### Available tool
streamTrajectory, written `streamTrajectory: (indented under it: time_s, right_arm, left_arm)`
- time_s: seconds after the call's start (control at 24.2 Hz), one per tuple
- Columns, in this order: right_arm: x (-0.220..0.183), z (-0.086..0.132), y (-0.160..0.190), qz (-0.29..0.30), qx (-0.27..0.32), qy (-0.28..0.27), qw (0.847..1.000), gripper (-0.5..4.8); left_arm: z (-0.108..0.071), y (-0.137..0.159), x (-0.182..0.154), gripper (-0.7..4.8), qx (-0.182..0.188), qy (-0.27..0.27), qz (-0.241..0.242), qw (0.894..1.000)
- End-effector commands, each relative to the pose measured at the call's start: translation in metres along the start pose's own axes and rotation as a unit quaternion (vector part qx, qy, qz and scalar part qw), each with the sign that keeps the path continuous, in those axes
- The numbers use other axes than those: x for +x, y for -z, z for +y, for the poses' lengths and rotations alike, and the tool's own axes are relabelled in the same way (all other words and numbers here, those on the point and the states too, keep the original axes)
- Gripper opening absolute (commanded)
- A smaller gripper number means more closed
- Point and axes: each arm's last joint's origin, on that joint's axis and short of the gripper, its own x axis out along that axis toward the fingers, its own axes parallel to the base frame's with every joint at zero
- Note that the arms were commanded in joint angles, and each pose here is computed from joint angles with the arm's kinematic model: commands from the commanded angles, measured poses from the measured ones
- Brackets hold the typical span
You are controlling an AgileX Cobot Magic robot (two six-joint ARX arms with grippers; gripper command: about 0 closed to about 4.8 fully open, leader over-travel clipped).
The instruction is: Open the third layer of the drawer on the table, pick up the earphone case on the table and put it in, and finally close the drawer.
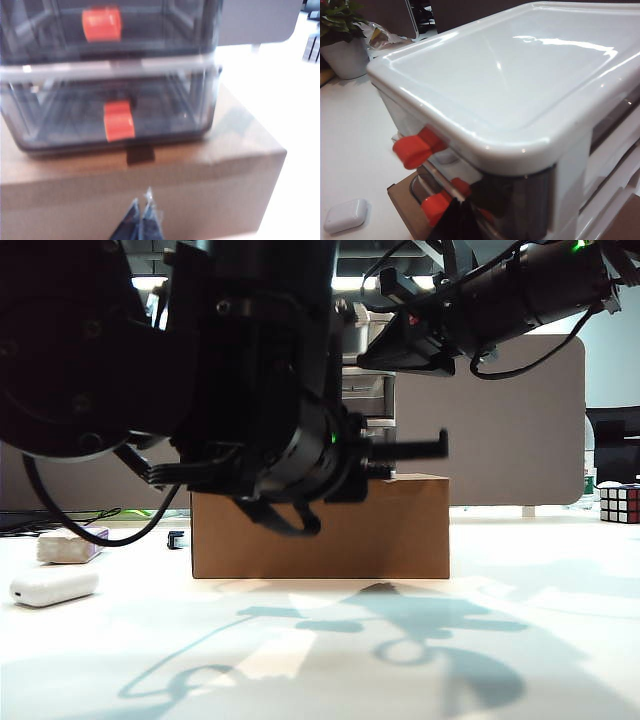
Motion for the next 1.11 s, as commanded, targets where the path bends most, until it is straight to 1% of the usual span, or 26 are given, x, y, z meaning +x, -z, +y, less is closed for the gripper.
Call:
streamTrajectory:
  time_s: [0.04, 0.08, 0.21, 0.37, 0.45, 0.66, 1.11]
  right_arm:
    - [0.0, 0.0, -0.005, -0.013, -0.007, 0.003, 1.0, -0.06]
    - [0.0, 0.0, -0.005, -0.013, -0.007, 0.003, 1.0, -0.06]
    - [0.0, 0.0, -0.005, -0.013, -0.007, 0.003, 1.0, -0.06]
    - [0.0, 0.0, -0.005, -0.013, -0.007, 0.003, 1.0, -0.06]
    - [0.0, 0.0, -0.005, -0.013, -0.007, 0.003, 1.0, -0.06]
    - [0.0, 0.0, -0.005, -0.013, -0.007, 0.003, 1.0, -0.06]
    - [0.0, 0.0, -0.004, -0.013, -0.007, -0.001, 1.0, -0.06]
  left_arm:
    - [0.005, -0.007, 0.006, 1.27, -0.024, 0.001, -0.019, 1.0]
    - [0.007, -0.008, 0.009, 1.35, -0.024, 0.005, -0.019, 1.0]
    - [0.011, -0.01, 0.017, 1.34, -0.026, 0.015, -0.019, 0.999]
    - [0.011, -0.015, 0.025, 1.34, -0.028, 0.013, -0.019, 0.999]
    - [0.01, -0.016, 0.029, 1.34, -0.028, 0.019, -0.012, 0.999]
    - [0.007, -0.018, 0.037, 1.34, -0.027, 0.015, 0.003, 1.0]
    - [0.012, -0.019, 0.043, 1.33, -0.028, 0.003, 0.001, 1.0]
